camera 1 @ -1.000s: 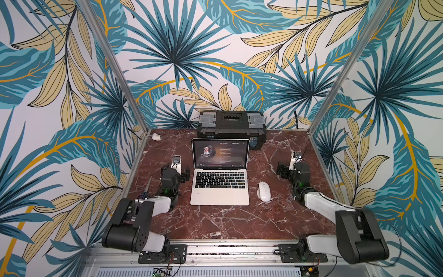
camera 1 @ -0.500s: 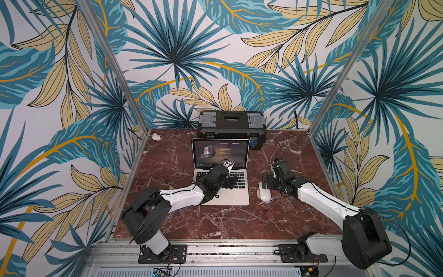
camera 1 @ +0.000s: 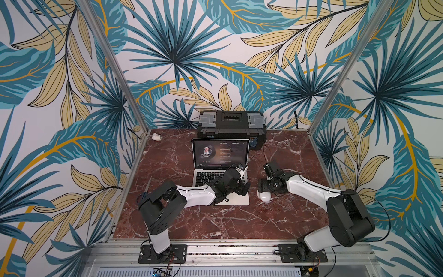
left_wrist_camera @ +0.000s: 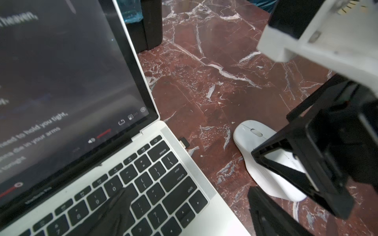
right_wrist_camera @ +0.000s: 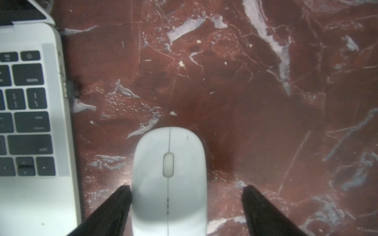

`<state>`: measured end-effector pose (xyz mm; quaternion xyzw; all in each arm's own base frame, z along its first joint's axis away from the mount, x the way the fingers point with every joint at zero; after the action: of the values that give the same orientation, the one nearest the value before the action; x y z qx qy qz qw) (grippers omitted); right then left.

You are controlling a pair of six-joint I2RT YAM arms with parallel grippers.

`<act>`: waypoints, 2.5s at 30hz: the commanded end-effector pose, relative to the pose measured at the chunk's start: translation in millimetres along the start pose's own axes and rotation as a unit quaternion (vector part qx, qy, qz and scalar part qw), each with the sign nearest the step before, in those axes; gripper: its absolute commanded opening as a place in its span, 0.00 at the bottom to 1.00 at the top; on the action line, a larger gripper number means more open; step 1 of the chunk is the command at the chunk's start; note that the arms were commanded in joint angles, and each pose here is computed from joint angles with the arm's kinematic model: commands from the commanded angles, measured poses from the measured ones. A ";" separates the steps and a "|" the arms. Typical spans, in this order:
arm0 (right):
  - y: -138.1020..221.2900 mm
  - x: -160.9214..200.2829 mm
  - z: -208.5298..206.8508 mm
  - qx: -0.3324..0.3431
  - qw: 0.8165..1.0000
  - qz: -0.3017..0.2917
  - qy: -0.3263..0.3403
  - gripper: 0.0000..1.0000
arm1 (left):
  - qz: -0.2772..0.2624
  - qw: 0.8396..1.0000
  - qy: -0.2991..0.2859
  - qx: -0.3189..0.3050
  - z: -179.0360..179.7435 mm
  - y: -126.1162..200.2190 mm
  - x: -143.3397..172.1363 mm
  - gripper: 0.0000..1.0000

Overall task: Remove the wireless mouse receiver from the laptop
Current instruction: Pick up the mouse from the center of the board, then place the mouse at the center of the board.

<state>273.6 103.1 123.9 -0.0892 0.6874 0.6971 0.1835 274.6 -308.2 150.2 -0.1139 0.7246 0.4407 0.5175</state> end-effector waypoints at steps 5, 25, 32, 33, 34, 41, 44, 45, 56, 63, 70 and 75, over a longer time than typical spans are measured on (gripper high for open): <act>-15.9 16.6 8.5 0.024 0.999 0.040 0.014 0.87 | -0.049 0.998 0.038 0.021 3.5 8.8 -27.9 0.93; 71.5 -43.0 20.3 -0.317 0.948 -0.026 0.028 0.40 | -0.195 0.962 -0.158 0.106 38.5 52.8 -29.1 0.97; 117.9 -52.2 43.7 -0.592 0.802 0.064 0.047 0.40 | -0.291 0.900 -0.252 0.207 24.8 66.3 -38.9 1.00; 119.4 -50.7 45.1 -0.601 0.795 0.072 0.050 0.40 | -0.291 0.897 -0.258 0.213 24.2 65.6 -39.6 1.00; 120.7 -49.2 46.3 -0.609 0.787 0.078 0.055 0.40 | -0.292 0.894 -0.263 0.217 23.0 65.5 -39.6 1.00; 115.5 -32.4 51.7 -0.635 0.759 0.128 0.070 0.40 | -0.313 0.882 -0.282 0.210 21.9 73.6 -46.6 1.00; 113.6 -21.8 57.9 -0.642 0.749 0.140 0.087 0.40 | -0.317 0.885 -0.279 0.194 29.2 74.7 -48.4 1.00; 111.4 -18.2 59.4 -0.642 0.747 0.149 0.089 0.40 | -0.324 0.885 -0.273 0.192 33.1 75.9 -49.5 1.00; 99.6 -20.5 68.5 -0.641 0.744 0.168 0.091 0.41 | -0.350 0.862 -0.273 0.245 31.3 96.8 -64.2 0.90; 95.8 -35.2 73.2 -0.632 0.752 0.165 0.082 0.41 | -0.349 0.858 -0.277 0.255 28.0 106.5 -65.8 0.52; 82.7 -53.4 67.7 -0.609 0.774 0.166 0.041 0.41 | -0.344 0.866 -0.277 0.235 28.9 118.1 -63.5 0.28; 78.5 -57.2 71.6 -0.611 0.771 0.177 0.032 0.35 | -0.355 0.863 -0.269 0.236 28.1 124.0 -65.4 0.53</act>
<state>302.3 162.4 240.8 -0.1289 0.0906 0.9853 -0.0656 258.8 -231.6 232.2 -0.0727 0.6049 0.1102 0.7853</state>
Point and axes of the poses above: each gripper's point midway between its finger pads, its own y axis back along the fingers, its own z axis along the line the jaws close on, x = y × z, the point moved 9 cm from there along y, back along the fingers, and after that the axes turned 3 degrees about -y, right-handed, at the moved point
